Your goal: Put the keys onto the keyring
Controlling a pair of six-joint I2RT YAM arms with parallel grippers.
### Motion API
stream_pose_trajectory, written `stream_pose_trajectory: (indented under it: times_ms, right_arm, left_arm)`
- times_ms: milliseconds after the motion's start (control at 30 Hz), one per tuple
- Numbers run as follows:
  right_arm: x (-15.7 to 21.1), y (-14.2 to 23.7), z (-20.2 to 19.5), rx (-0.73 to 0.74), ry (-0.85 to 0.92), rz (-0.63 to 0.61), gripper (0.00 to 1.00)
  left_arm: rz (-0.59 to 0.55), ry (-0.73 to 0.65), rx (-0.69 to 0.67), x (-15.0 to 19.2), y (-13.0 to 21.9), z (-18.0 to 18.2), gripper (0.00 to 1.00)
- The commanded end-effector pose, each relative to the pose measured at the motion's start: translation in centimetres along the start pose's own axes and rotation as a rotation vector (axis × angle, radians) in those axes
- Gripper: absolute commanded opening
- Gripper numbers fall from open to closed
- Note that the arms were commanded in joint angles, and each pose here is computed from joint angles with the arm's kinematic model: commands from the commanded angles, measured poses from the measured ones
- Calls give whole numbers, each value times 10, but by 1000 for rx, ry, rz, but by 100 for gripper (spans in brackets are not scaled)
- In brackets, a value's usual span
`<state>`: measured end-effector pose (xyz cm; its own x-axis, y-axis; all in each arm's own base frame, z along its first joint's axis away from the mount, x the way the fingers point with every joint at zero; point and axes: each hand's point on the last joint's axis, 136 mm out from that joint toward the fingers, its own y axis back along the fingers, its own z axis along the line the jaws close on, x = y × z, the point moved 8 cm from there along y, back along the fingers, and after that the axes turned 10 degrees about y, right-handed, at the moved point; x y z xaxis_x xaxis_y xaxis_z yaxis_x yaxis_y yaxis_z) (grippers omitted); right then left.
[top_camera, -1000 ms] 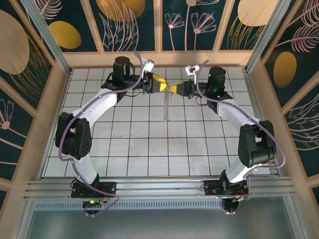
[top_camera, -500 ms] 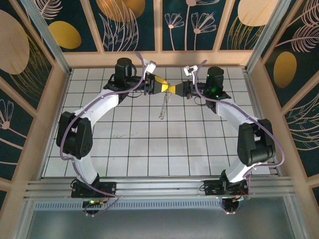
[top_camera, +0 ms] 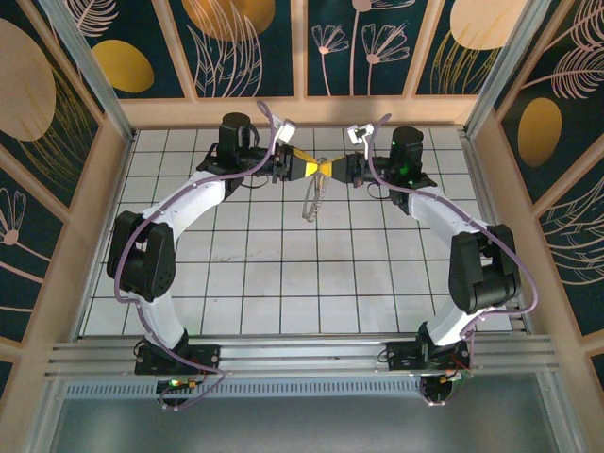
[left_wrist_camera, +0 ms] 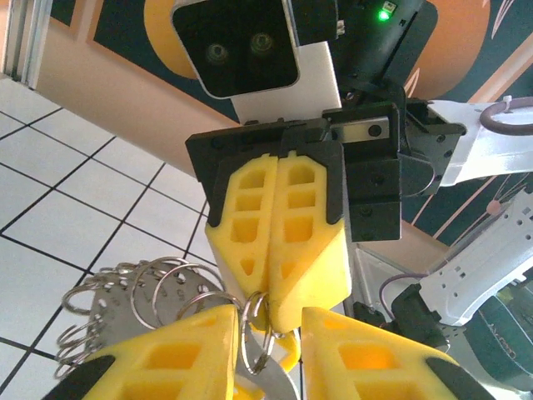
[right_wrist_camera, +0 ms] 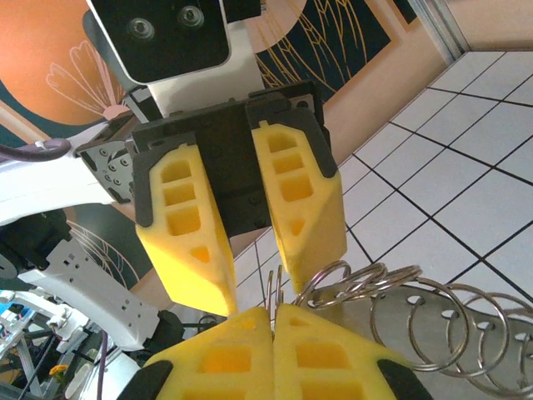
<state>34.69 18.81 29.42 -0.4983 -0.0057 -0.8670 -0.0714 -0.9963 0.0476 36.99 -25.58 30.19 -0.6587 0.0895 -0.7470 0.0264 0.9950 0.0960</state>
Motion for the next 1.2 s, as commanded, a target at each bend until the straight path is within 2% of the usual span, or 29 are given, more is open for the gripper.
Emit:
stream_pose_trajectory:
  times_ms: [0,200,367,433,533,700,900,1167]
  right_arm:
    - [-13,-2,5,-15,85,-18,0]
    - [-12,-2,4,-11,80,-17,0]
    - [-11,-3,3,-12,80,-14,0]
    - [-10,-3,3,-13,79,-13,0]
    - [-11,-1,4,-5,75,-18,0]
    - [-13,13,14,52,90,-59,28]
    - [-8,30,29,132,101,-132,35]
    - [10,33,36,245,89,-228,45]
  left_arm:
    - [11,-19,35,3,-5,-1,26]
    - [20,-16,44,4,-10,0,21]
    - [21,-17,45,5,-11,0,11]
    - [19,-16,44,5,-11,1,2]
    - [2,-18,35,3,-11,-1,0]
    - [-61,-28,11,-4,-7,-9,0]
    - [-109,-31,9,-10,-4,-18,0]
    - [-154,-22,-1,-17,-3,-27,0]
